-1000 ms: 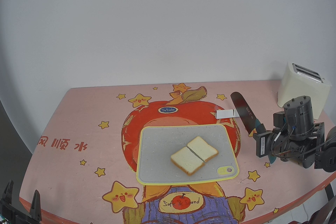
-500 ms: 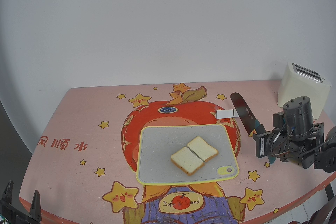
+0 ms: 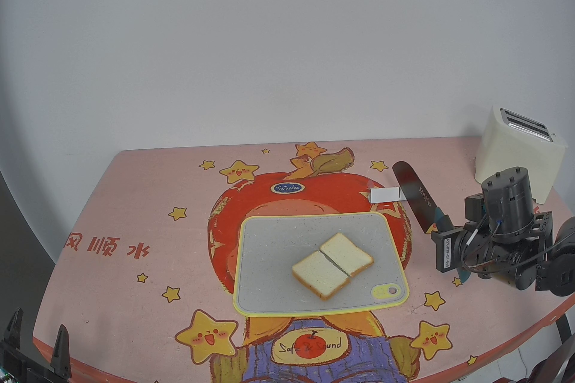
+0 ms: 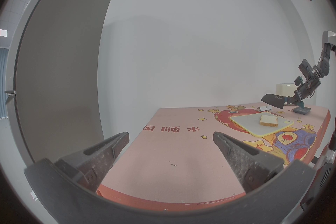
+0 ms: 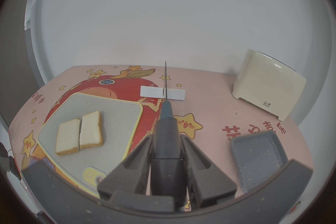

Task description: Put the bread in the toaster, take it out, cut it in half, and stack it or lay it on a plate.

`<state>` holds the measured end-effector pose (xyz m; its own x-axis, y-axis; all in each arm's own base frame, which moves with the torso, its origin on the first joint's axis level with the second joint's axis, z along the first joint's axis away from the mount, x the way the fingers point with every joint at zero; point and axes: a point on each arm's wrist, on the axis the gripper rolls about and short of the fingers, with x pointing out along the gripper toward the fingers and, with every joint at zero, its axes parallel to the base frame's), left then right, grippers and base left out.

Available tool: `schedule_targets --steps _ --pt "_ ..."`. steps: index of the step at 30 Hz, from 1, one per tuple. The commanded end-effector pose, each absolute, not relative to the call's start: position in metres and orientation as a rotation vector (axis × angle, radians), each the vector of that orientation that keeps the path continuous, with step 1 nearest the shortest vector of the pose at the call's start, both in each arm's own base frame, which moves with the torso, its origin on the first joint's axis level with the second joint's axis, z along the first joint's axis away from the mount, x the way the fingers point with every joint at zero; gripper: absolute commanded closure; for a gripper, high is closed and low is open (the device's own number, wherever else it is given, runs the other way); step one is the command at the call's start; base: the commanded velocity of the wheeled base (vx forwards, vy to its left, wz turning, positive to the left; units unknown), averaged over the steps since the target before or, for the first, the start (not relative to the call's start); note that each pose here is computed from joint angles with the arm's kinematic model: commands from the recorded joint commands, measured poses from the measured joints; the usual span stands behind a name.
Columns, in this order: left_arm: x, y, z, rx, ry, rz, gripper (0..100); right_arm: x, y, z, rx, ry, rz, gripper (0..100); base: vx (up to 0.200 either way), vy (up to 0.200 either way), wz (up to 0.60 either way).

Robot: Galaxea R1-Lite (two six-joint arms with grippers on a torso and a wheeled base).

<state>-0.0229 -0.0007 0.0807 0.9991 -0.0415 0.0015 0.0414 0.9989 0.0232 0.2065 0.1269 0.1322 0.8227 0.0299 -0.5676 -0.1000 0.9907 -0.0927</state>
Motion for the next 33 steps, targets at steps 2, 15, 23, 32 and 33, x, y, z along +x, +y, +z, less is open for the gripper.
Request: schedule_targets --steps 2,15,23,32,33 --pt "-0.0217 -0.0007 0.0763 0.023 0.015 -0.042 0 0.2078 0.1271 0.1304 -0.124 0.607 0.066 100 0.000 0.000 0.00" --pt "-0.0217 -0.0007 0.0763 0.023 0.015 -0.042 0 0.2078 0.1289 0.1278 -0.132 0.615 0.067 100 0.000 0.000 0.00" --pt "-0.0217 -0.0007 0.0763 0.023 0.015 -0.042 0 0.2083 0.1291 0.1267 -0.135 0.618 0.065 100 0.000 0.000 0.00" --pt "-0.0217 -0.0007 0.0763 0.023 0.015 -0.042 0 0.2079 0.1297 0.1260 -0.137 0.621 0.068 100 0.000 0.000 0.00" --pt "-0.0217 -0.0007 0.0763 0.023 0.015 -0.042 0 0.2084 0.1301 0.1248 -0.140 0.625 0.068 100 0.000 0.000 0.00"
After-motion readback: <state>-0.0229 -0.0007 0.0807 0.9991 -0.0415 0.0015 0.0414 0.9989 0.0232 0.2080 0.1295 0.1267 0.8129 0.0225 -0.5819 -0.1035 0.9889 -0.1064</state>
